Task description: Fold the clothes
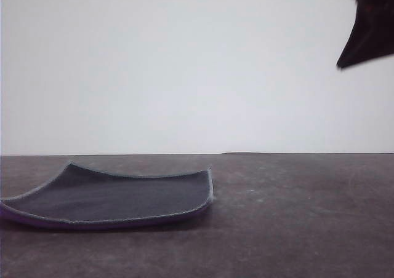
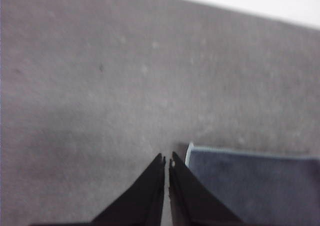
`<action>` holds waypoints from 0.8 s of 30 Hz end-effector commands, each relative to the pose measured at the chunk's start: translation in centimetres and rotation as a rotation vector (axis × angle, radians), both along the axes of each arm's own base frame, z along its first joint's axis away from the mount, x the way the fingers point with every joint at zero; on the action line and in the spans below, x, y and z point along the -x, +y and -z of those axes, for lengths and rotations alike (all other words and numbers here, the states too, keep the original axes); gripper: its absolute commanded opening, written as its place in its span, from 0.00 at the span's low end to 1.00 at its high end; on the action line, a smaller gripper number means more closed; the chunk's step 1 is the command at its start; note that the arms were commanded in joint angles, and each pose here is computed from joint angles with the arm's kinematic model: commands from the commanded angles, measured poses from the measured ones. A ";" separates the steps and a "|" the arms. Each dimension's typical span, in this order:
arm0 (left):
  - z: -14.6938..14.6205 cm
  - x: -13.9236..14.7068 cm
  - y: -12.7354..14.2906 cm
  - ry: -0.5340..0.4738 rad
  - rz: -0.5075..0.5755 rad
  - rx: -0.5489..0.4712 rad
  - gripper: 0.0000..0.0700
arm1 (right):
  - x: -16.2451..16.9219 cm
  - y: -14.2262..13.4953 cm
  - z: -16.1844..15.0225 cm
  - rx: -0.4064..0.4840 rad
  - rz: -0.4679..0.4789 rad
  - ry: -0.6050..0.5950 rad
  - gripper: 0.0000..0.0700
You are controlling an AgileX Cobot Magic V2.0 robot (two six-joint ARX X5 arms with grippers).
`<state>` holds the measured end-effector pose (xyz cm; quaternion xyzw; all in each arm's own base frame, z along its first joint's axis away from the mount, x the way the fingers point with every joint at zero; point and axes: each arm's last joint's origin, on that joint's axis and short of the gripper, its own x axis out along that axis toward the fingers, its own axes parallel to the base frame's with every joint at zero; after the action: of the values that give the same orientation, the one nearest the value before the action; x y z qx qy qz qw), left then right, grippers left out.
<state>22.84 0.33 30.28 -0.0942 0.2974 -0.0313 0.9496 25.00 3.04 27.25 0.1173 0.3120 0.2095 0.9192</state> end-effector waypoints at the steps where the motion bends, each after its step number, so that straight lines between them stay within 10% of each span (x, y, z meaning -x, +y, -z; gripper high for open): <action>1: 0.3 -0.9 0.0 0.029 0.033 -0.019 0.01 | -0.6 0.2 0.2 0.032 -0.017 0.003 0.01; 19: 2.5 -2.2 0.0 0.153 0.048 -0.025 0.01 | -0.9 -0.1 1.6 0.162 0.029 0.069 0.04; 21: 2.6 -2.1 0.0 0.169 0.051 -0.020 0.13 | -0.8 -0.1 1.7 0.155 0.019 0.077 0.28; 24: 2.7 -2.0 -0.1 0.180 0.067 -0.002 0.68 | -0.7 0.0 1.7 0.139 0.004 0.091 0.95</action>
<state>24.49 0.28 27.29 -0.0865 0.3897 -0.0474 0.9156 25.44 2.91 25.19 0.0663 0.3720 0.1743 0.9093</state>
